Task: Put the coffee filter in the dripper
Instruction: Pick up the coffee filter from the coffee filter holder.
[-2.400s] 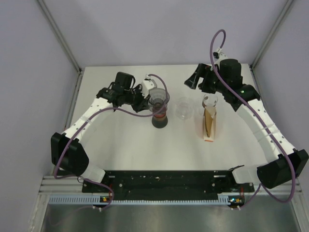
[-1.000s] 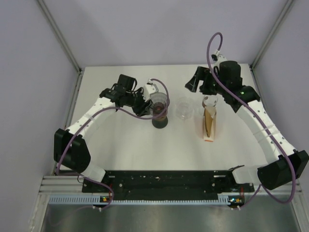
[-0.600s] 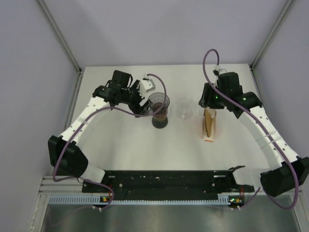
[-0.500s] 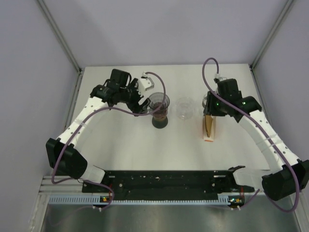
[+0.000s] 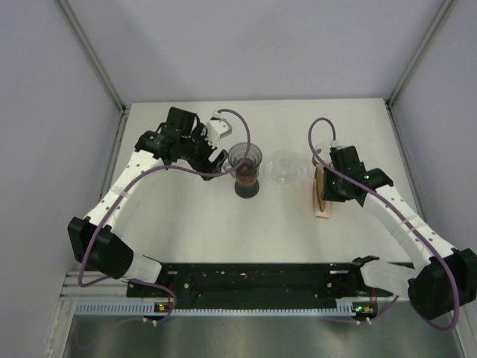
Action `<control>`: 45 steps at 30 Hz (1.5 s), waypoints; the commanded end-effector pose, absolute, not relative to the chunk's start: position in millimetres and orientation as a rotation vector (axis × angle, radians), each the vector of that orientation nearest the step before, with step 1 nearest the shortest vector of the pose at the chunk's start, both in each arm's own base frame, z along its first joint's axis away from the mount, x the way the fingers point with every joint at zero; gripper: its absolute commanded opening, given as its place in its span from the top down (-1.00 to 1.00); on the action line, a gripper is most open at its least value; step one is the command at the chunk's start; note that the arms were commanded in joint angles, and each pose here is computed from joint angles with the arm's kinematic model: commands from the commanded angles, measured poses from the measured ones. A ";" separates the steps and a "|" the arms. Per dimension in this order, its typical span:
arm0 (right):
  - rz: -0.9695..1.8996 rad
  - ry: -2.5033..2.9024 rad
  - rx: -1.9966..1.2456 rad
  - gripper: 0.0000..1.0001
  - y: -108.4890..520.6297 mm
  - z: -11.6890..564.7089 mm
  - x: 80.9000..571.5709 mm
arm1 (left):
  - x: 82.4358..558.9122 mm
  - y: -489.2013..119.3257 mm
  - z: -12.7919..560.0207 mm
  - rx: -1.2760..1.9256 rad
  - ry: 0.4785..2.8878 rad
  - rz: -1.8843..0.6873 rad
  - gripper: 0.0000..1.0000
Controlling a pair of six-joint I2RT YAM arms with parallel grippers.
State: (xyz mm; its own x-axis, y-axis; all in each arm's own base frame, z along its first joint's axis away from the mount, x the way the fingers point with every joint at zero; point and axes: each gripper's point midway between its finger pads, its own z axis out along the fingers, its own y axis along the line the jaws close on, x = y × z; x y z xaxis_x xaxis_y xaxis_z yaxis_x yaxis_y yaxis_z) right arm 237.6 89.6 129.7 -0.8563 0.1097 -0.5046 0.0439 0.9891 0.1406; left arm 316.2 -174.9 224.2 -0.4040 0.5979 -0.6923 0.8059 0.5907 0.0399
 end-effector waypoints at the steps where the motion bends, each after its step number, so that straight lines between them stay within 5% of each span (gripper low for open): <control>1: 0.152 2.487 0.141 0.53 90.6 133.1 270.7 | 315.7 -175.6 246.2 1.064 2.100 -0.403 -0.81; 26: 0.008 2.470 0.122 0.66 82.0 108.1 305.0 | 312.5 -175.7 248.4 1.067 2.100 -0.413 -0.81; 33: 0.097 2.457 0.023 0.36 91.6 114.4 296.1 | 311.2 -173.7 249.0 1.067 2.105 -0.403 -0.81; 38: 0.088 2.472 0.016 0.36 92.3 109.7 298.5 | 313.3 -174.4 250.4 1.061 2.101 -0.405 -0.81; 45: 0.010 2.478 0.039 0.65 83.0 102.5 302.7 | 311.8 -172.9 250.6 1.061 2.102 -0.396 -0.81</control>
State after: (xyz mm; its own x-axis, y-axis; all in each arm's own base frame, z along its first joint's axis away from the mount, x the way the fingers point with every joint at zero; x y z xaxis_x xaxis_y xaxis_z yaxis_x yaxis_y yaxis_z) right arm 291.7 90.9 100.3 -0.8095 0.0261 -0.5865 -0.0035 0.9988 0.0494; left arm 310.4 -173.4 222.9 -0.4344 0.5891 -0.6813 0.7969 0.6039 0.0140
